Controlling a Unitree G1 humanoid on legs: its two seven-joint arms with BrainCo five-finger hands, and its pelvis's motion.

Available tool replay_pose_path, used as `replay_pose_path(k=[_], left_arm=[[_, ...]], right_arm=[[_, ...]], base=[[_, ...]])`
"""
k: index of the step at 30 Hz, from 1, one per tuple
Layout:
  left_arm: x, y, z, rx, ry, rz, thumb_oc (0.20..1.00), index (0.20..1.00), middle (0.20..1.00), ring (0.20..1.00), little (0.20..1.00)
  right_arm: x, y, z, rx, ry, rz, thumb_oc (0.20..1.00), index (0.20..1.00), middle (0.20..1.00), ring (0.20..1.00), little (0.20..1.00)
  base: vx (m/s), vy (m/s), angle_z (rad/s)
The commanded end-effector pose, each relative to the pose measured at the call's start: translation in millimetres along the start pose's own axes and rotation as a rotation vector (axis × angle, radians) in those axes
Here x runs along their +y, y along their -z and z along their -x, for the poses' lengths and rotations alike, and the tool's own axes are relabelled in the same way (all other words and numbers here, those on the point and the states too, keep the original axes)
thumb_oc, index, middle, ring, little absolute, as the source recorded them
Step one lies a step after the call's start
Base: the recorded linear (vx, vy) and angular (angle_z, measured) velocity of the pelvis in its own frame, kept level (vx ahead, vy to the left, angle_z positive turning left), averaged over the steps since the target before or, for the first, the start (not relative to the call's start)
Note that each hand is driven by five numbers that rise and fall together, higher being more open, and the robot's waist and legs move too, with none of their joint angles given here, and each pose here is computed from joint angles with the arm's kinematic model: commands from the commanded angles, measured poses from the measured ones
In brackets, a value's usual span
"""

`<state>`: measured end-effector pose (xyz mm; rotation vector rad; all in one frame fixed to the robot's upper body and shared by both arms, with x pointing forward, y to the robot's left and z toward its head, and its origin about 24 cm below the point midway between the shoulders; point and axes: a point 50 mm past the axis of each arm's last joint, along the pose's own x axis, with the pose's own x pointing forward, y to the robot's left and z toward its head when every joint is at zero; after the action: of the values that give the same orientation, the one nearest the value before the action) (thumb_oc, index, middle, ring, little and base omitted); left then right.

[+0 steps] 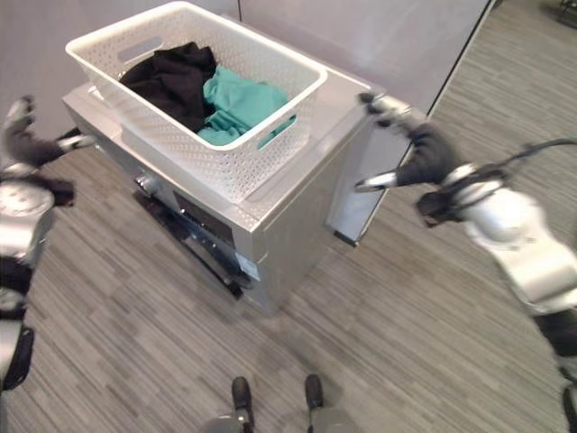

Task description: Grab the laundry basket,head to the washer,open it,put in the laundry and shut it.

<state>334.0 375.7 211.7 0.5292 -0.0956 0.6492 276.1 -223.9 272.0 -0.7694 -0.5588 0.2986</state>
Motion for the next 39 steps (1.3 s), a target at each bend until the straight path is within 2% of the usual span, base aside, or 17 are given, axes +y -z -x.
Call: replay_pose_path(k=[1,5,8,10,12,15,16,17,18,19,20,24,25,26,27,32,39], left_arm=[[57,19,3,0.018,-0.137,-0.038,1.000,1.000,1.000,1.000,1.000],[82,71,39,0.097,-0.184,-0.042,1.000,1.000,1.000,1.000,1.000],[82,86,52,0.127,-0.178,-0.051,1.000,1.000,1.000,1.000,1.000],[77,114,75,0.200,-0.153,-0.057,1.000,1.000,1.000,1.000,1.000],[64,161,108,0.376,-0.103,-0.036,1.000,1.000,1.000,1.000,1.000],[36,208,147,0.603,-0.053,0.044,1.000,1.000,1.000,1.000,1.000],[36,208,147,0.602,-0.055,0.046,1.000,1.000,1.000,1.000,1.000],[5,232,179,0.740,0.067,0.014,1.000,1.000,1.000,1.000,1.000],[-3,254,207,0.880,0.098,-0.013,1.000,1.000,1.000,1.000,1.000],[-15,274,244,1.056,0.168,-0.038,1.000,1.000,1.000,1.000,1.000],[-15,274,243,1.055,0.167,-0.035,1.000,1.000,1.000,1.000,1.000],[-37,293,325,1.360,0.258,-0.019,1.000,1.000,1.000,1.000,1.000],[-44,295,348,1.431,0.299,-0.031,1.000,1.000,1.000,1.000,1.000],[-47,295,361,1.465,0.354,-0.063,1.000,1.000,1.000,1.000,1.000],[-60,292,384,1.494,0.449,-0.076,1.000,1.000,1.000,1.000,1.000],[-82,285,385,1.430,0.464,0.029,1.000,1.000,1.000,1.000,1.000],[-105,274,364,1.199,0.639,-0.134,1.000,1.000,1.000,1.000,1.000]], right_arm=[[-10,-11,28,-0.083,0.067,0.031,1.000,1.000,1.000,1.000,1.000],[-22,17,85,0.080,0.268,0.037,1.000,1.000,1.000,1.000,1.000],[-25,28,102,0.152,0.340,0.038,1.000,1.000,1.000,1.000,1.000],[-20,57,134,0.338,0.453,0.060,1.000,1.000,1.000,1.000,1.000],[-7,104,182,0.650,0.565,0.092,1.000,1.000,1.000,1.000,1.000],[47,158,240,0.990,0.705,-0.158,1.000,1.000,1.000,1.000,1.000],[47,159,239,0.986,0.706,-0.160,1.000,1.000,1.000,1.000,1.000],[90,185,282,1.257,0.765,-0.304,1.000,1.000,1.000,1.000,1.000],[109,192,297,1.378,0.750,-0.338,1.000,1.000,1.000,1.000,1.000],[149,196,340,1.663,0.703,-0.429,1.000,1.000,1.000,1.000,1.000],[149,197,339,1.660,0.704,-0.430,1.000,1.000,1.000,1.000,1.000],[226,168,387,2.040,0.468,-0.614,1.000,1.000,1.000,1.000,1.000],[251,154,395,2.123,0.331,-0.654,1.000,1.000,1.000,1.000,1.000],[264,146,398,2.153,0.208,-0.652,1.000,1.000,1.000,1.000,1.000],[294,134,390,2.105,-0.073,-0.630,1.000,1.000,1.000,1.000,1.000],[308,136,367,1.953,-0.022,-0.698,1.000,1.000,1.000,1.000,1.000],[298,150,344,1.815,-0.002,-0.616,1.000,1.000,1.000,1.000,1.000]], base=[[0.08,0.023,0.03],[0.05,0.027,-0.04],[0.02,0.017,-0.10],[0.00,0.028,-0.10],[-0.02,0.033,0.04],[-0.02,0.009,-0.01],[0.00,0.000,0.00],[0.00,0.000,0.00],[0.00,0.000,0.00],[0.00,-0.018,-0.03],[-0.01,-0.024,-0.06],[0.00,-0.012,-0.03],[0.02,-0.031,-0.05],[0.03,-0.052,-0.04],[0.02,-0.056,0.00],[0.00,-0.009,0.00],[0.00,0.000,0.00]])
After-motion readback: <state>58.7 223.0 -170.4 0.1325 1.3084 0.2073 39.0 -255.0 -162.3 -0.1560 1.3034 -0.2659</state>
